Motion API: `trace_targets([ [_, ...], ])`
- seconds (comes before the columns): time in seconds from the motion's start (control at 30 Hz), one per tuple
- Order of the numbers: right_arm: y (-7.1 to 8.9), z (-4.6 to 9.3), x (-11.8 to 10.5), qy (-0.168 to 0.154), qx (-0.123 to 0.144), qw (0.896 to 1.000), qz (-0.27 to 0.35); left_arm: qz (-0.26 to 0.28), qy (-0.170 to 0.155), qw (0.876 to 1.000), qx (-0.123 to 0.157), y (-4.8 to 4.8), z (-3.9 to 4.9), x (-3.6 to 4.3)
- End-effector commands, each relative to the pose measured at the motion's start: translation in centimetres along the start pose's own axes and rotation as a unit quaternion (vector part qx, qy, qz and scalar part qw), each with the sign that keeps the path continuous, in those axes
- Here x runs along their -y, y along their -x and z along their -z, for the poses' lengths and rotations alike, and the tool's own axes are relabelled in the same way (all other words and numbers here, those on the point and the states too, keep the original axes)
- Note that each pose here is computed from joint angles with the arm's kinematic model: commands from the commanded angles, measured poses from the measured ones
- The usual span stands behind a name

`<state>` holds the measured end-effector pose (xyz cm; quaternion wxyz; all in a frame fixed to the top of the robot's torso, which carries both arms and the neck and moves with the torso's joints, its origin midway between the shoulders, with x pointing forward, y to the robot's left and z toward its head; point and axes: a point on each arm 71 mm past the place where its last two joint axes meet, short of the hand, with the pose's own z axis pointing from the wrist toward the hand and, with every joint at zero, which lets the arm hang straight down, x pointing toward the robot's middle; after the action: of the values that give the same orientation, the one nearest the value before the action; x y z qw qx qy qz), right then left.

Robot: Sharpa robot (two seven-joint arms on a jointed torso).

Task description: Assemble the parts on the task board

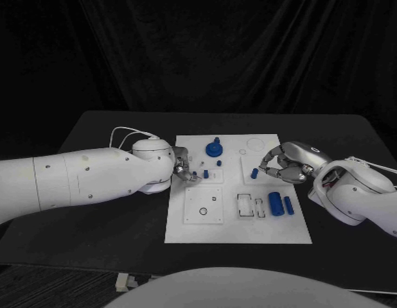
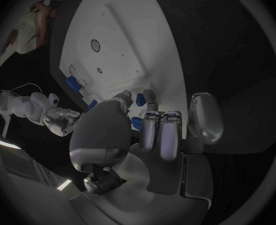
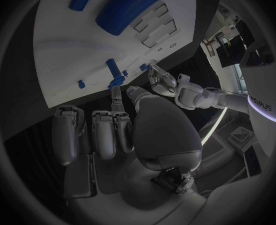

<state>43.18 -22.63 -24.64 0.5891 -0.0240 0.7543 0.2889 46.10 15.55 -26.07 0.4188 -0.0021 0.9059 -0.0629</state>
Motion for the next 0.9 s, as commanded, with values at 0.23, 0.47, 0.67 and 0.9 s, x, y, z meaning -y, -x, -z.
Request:
trace_targets([
  [0.23,0.1,0.4,0.2,-0.004,0.007,1.0,0.004,-0.008,-0.025,1.0,0.014,0.95,2.47,-0.2],
  [0.47,0.5,0.7,0.1,0.006,0.023,1.0,0.002,-0.005,-0.07,0.996,0.052,3.85,5.37,0.02],
  [0.67,0.8,0.9,-0.1,0.017,0.039,0.999,0.001,0.0,-0.141,0.986,0.092,6.44,6.39,0.38],
  [0.9,2.7,1.2,-0.8,0.044,0.083,0.996,0.004,0.007,-0.279,0.947,0.158,9.12,6.15,1.08],
])
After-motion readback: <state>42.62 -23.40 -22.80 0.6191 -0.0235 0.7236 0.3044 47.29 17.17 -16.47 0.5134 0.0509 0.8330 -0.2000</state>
